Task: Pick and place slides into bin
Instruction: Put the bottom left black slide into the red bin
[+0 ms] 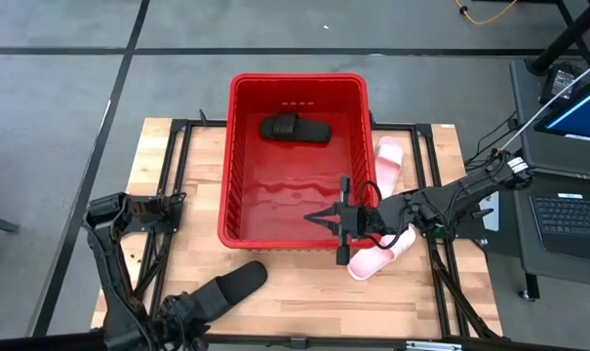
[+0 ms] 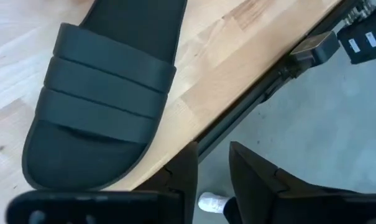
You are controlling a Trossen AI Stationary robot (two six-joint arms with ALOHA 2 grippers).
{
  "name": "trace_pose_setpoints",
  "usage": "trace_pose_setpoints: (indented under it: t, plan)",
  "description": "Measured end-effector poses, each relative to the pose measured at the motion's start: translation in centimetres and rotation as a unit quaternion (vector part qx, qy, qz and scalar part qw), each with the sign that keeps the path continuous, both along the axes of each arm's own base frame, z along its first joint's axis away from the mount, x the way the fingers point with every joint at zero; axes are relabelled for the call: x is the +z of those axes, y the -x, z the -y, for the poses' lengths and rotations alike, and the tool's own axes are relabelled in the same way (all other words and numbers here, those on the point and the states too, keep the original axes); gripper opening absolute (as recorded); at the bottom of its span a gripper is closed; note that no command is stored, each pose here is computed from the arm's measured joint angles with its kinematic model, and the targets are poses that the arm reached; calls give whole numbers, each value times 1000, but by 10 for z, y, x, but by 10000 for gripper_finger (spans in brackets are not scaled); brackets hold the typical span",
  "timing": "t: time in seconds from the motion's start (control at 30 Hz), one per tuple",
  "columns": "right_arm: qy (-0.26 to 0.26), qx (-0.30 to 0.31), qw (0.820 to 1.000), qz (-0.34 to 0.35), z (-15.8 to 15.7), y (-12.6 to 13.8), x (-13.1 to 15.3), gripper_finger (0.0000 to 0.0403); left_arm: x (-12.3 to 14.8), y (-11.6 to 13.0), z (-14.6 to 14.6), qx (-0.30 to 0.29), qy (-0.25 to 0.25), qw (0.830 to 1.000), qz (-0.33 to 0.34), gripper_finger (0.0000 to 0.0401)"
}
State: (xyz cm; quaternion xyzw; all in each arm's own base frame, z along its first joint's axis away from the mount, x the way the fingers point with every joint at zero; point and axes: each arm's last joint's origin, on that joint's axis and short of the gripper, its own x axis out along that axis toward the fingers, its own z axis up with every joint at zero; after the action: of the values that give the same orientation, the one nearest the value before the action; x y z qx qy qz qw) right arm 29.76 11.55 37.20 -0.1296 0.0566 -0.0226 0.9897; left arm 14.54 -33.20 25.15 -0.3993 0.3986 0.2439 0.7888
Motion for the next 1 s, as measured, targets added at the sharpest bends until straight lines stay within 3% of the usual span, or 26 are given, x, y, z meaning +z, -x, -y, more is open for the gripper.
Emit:
trace_pose_setpoints:
  t: [0.1,0.3,0.47,0.77,1.0]
  plan:
    - [1,0,1000,0,0,0,0,9,0,0,-1,-3,-3,1000,-7,101]
    - [2,0,1000,0,0,0,0,9,-3,7,-7,-3,-17,996,-85,114]
    - [2,0,1000,-1,0,0,0,9,-12,4,-5,10,-32,997,-76,114]
    - [3,0,1000,-1,0,0,0,10,-50,-5,12,26,-47,995,-82,114]
    - [1,0,1000,3,0,0,1,10,-54,0,14,24,-52,994,-92,114]
